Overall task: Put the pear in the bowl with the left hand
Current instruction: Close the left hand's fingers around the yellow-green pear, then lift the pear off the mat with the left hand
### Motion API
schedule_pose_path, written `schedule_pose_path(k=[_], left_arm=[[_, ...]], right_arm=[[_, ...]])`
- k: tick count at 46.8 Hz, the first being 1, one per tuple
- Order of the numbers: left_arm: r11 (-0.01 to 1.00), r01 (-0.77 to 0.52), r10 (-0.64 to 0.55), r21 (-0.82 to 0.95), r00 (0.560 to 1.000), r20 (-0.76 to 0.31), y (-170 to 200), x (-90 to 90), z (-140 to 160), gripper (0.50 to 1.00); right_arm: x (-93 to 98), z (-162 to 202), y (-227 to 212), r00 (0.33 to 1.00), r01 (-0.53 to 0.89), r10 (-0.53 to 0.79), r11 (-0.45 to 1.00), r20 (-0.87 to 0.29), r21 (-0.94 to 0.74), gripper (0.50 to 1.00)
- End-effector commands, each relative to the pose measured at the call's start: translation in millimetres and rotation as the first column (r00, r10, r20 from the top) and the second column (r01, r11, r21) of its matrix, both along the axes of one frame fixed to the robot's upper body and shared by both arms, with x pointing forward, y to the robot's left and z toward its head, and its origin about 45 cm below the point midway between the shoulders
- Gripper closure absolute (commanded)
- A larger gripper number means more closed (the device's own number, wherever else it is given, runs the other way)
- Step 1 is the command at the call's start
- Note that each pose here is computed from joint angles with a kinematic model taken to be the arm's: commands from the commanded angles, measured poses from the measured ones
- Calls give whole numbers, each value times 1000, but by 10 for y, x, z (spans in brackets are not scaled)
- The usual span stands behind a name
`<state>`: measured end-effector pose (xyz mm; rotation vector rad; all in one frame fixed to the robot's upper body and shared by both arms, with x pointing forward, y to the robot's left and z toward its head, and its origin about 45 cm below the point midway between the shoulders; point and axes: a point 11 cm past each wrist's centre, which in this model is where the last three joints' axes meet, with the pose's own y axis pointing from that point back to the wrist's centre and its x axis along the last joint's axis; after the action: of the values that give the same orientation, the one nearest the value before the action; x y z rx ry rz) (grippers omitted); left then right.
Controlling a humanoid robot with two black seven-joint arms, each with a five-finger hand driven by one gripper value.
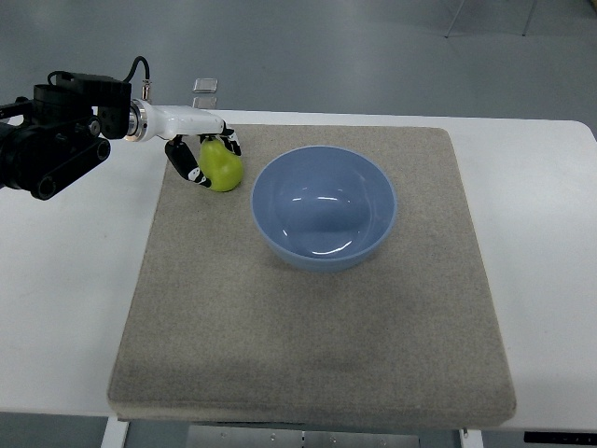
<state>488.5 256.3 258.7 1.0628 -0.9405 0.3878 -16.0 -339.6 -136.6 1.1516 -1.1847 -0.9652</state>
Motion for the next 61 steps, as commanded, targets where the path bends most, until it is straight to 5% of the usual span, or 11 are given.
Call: schedule_pose_path(k=[1,6,39,61], left_arm=[[1000,0,0,0,1000,-1,0,-1,-2,902],[1000,-1,1,1,1000,0,2,0,-2,1000],[999,-10,10,-43,1000,1,-55,39,124,1000],[989,13,1,-147,996,91,-290,212,809,1000]], right_arm=[[0,0,0,1000,0,0,1000,0,0,576],[0,0,0,1000,-1,1,1000,0,0,576],[0,0,0,1000,0,0,1000,0,0,576],[0,0,0,1000,0,0,1000,0,0,576]])
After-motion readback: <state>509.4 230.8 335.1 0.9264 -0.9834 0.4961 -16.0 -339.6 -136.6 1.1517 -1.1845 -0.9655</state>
